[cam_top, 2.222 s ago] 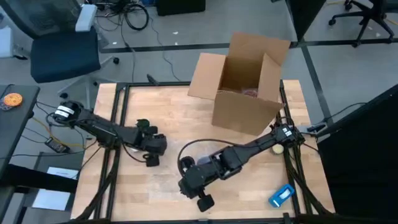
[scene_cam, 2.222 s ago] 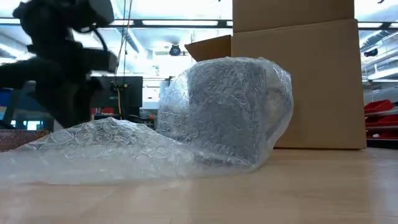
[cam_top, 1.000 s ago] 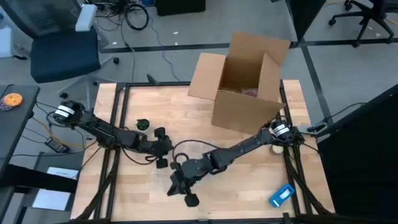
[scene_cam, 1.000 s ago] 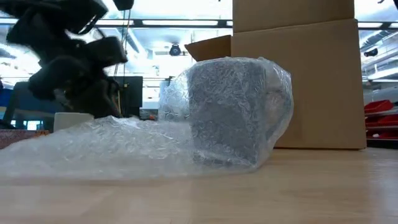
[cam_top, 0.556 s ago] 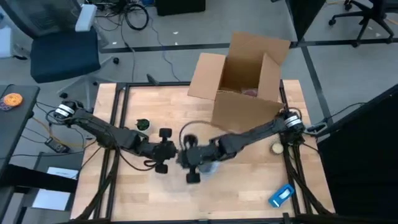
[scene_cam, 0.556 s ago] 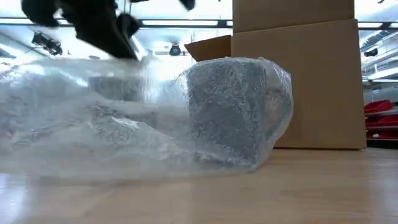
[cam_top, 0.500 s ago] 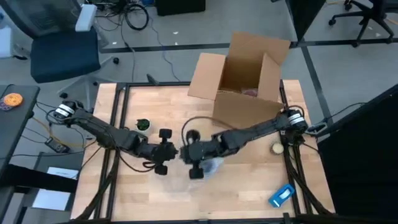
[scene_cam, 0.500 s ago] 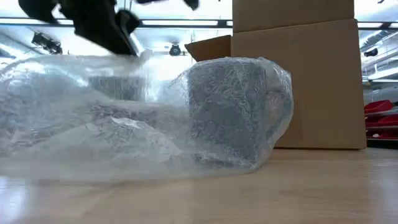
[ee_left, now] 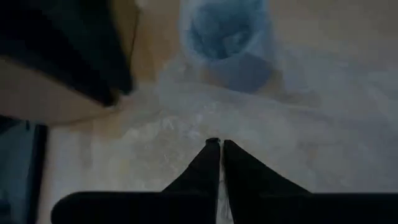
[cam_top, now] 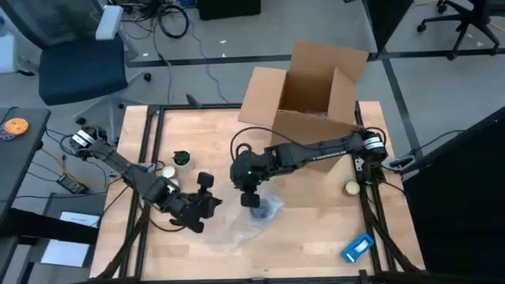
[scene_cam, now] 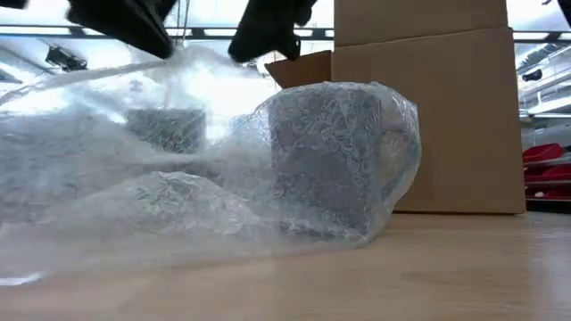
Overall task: Wrap mug
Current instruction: Wrap the purple mug with the bubble wrap
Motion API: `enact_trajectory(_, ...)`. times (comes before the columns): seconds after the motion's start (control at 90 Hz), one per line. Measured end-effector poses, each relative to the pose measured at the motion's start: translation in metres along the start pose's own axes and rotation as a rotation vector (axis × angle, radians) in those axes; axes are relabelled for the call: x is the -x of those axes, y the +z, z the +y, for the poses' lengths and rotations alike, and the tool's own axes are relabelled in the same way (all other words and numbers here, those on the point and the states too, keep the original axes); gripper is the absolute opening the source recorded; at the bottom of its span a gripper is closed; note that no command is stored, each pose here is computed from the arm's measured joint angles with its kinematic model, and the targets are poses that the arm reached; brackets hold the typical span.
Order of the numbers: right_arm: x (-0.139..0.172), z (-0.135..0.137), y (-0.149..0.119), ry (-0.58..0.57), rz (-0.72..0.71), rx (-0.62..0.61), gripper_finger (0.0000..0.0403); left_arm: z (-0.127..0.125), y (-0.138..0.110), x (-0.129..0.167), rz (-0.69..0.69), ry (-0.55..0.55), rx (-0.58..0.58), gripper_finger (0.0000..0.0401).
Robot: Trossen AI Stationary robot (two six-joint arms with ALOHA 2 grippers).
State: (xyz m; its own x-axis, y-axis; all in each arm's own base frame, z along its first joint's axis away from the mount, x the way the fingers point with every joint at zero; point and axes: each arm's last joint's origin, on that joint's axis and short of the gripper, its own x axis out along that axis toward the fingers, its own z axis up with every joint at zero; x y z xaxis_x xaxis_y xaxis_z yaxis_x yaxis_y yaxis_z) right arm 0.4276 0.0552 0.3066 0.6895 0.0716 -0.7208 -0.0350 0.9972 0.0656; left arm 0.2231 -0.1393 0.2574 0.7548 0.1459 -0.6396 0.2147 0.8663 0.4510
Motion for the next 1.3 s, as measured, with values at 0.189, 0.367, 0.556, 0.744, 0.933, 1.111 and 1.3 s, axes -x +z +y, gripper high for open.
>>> enact_trajectory(0.189,0.001,-0.02,0.01,0.118,-0.064,-0.108,0.0119,-0.007,0.007,0.006,-0.068,0.053,-0.089,0.0)
enact_trajectory(0.367,-0.008,-0.025,0.011,0.312,-0.052,-0.195,0.0151,-0.006,0.012,0.007,-0.114,0.074,-0.137,0.0)
enact_trajectory(0.556,-0.016,-0.023,0.008,0.317,-0.014,-0.258,0.0174,-0.008,0.015,0.009,-0.142,0.073,-0.159,0.0)
enact_trajectory(0.744,-0.027,-0.022,0.003,0.39,0.041,-0.321,0.0195,-0.008,0.019,0.009,-0.177,0.055,-0.161,0.0)
enact_trajectory(0.933,-0.028,-0.007,0.011,0.602,0.008,-0.332,0.0188,-0.008,0.019,0.009,-0.181,0.052,-0.158,0.0)
enact_trajectory(1.111,-0.028,0.001,0.011,0.622,0.032,-0.384,0.0163,-0.008,0.02,0.009,-0.185,0.054,-0.155,0.0)
enact_trajectory(1.3,-0.029,-0.003,0.01,0.604,0.063,-0.486,0.0147,-0.01,0.02,0.011,-0.189,0.076,-0.158,0.0)
